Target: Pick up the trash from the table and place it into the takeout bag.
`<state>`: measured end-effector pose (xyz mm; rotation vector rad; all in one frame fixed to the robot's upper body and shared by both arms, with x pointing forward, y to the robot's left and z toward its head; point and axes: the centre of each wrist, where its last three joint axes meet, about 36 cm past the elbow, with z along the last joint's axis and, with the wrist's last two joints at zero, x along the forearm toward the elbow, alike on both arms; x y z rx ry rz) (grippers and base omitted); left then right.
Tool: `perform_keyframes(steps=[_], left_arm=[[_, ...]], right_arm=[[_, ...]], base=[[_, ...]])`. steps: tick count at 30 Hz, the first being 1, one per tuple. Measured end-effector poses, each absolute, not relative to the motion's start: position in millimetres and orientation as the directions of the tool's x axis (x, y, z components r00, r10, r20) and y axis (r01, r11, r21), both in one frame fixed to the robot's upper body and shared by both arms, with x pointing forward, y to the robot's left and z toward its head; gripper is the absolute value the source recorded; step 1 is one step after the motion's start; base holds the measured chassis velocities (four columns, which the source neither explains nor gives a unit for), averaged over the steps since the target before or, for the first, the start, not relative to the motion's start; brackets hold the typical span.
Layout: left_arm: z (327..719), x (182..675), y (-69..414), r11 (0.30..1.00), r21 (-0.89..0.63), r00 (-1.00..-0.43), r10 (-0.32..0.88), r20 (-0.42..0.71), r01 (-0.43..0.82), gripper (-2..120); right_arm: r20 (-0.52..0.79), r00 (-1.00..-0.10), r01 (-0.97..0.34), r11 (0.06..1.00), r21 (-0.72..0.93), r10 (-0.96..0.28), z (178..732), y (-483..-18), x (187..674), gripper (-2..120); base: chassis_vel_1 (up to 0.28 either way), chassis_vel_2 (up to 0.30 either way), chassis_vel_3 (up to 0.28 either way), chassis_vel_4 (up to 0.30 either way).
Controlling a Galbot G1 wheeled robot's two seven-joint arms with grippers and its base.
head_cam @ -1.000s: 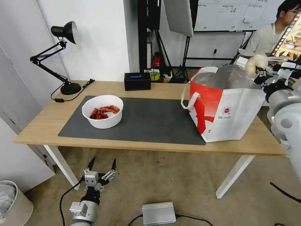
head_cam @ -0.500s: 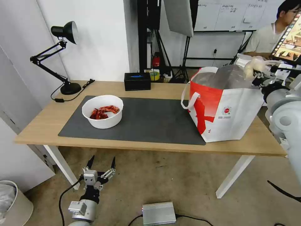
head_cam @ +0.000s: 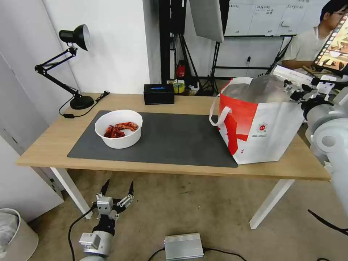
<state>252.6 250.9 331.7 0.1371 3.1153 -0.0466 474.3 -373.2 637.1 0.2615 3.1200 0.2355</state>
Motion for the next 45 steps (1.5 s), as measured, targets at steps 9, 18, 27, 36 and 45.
perform_keyframes(steps=[9,18,27,36,45], left_arm=[[331,251,252,0.996,-0.026,-0.996,0.087,-0.02,0.088,100],[330,252,252,0.996,-0.027,-0.996,0.09,-0.021,0.09,100],[329,252,252,0.995,-0.027,-0.996,0.091,-0.02,0.091,100],[329,253,253,0.996,-0.029,-0.996,0.086,-0.024,0.087,100],[334,254,255,0.996,-0.027,-0.996,0.081,-0.045,0.082,100]], right_arm=[[-0.013,-0.987,0.155,0.976,0.154,0.159,637,-372,474,99],[-0.238,-0.971,-0.001,0.992,0.123,0.028,620,-366,467,99],[-0.452,-0.889,-0.118,0.991,0.07,-0.074,592,-348,460,96],[-0.541,-0.831,-0.132,0.991,-0.031,-0.128,554,-332,454,96],[-0.503,-0.857,-0.11,0.994,-0.027,-0.109,519,-327,433,100]], base=[[0.0,0.0,0.0,0.0],[0.0,0.0,0.0,0.0],[0.0,0.0,0.0,0.0],[0.0,0.0,0.0,0.0],[0.0,0.0,0.0,0.0]])
